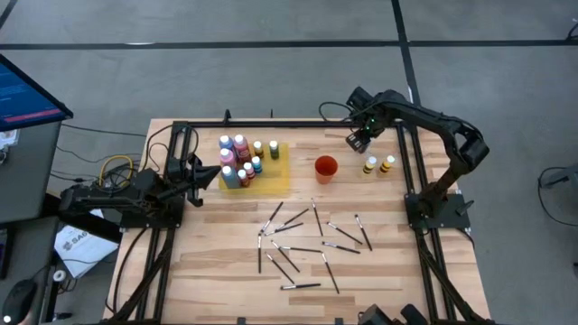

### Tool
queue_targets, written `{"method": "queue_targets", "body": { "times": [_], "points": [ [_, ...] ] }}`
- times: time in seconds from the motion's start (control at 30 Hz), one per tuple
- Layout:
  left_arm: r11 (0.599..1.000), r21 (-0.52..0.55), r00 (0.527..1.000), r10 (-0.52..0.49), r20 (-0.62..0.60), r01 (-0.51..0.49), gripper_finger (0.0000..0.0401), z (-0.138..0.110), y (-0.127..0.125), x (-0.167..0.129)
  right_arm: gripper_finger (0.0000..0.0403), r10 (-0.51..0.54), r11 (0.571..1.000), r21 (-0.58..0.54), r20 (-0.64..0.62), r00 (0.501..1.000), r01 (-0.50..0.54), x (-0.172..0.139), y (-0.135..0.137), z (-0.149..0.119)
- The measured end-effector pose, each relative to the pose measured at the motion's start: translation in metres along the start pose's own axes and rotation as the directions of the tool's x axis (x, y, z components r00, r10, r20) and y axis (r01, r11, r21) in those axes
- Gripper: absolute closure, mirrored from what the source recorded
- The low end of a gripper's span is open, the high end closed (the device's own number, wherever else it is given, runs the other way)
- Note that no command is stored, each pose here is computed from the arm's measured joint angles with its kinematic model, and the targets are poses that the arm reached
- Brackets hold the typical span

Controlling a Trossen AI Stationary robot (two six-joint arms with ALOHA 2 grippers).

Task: Pick & Place Paint Supplies
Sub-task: Put the dark blue paint bottle into the yellow bin

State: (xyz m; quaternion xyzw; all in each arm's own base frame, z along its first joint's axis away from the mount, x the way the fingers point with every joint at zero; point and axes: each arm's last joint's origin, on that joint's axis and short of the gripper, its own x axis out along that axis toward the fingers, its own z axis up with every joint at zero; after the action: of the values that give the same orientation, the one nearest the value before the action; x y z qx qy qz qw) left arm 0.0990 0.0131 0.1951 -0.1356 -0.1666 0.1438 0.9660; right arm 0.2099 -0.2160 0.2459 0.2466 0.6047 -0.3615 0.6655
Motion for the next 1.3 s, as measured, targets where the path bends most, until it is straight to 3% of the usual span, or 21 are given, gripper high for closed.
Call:
{"method": "queue_targets", "body": {
  "times": [0.3,0.7,1.07,1.3],
  "points": [
    [1.0,0.0,1.0,0.0,0.0,0.0,0.0399,0.0,0.0,0.0,0.0295,0.057,0.995,-0.085,0.18,0.982,-0.042,-0.057,0.034,0.03],
    [1.0,0.0,1.0,0.0,0.0,0.0,0.0399,0.0,0.0,0.0,0.0295,0.201,0.94,-0.325,0.286,0.937,-0.103,-0.097,0.141,0.079],
    [1.0,0.0,1.0,0.0,0.0,0.0,0.0399,0.0,0.0,0.0,0.0295,0.26,0.869,-0.48,0.235,0.937,-0.121,-0.075,0.213,0.095],
    [1.0,0.0,1.0,0.0,0.0,0.0,0.0399,0.0,0.0,0.0,0.0295,0.228,0.847,-0.519,0.166,0.959,-0.111,-0.038,0.231,0.1]
  ]
}}
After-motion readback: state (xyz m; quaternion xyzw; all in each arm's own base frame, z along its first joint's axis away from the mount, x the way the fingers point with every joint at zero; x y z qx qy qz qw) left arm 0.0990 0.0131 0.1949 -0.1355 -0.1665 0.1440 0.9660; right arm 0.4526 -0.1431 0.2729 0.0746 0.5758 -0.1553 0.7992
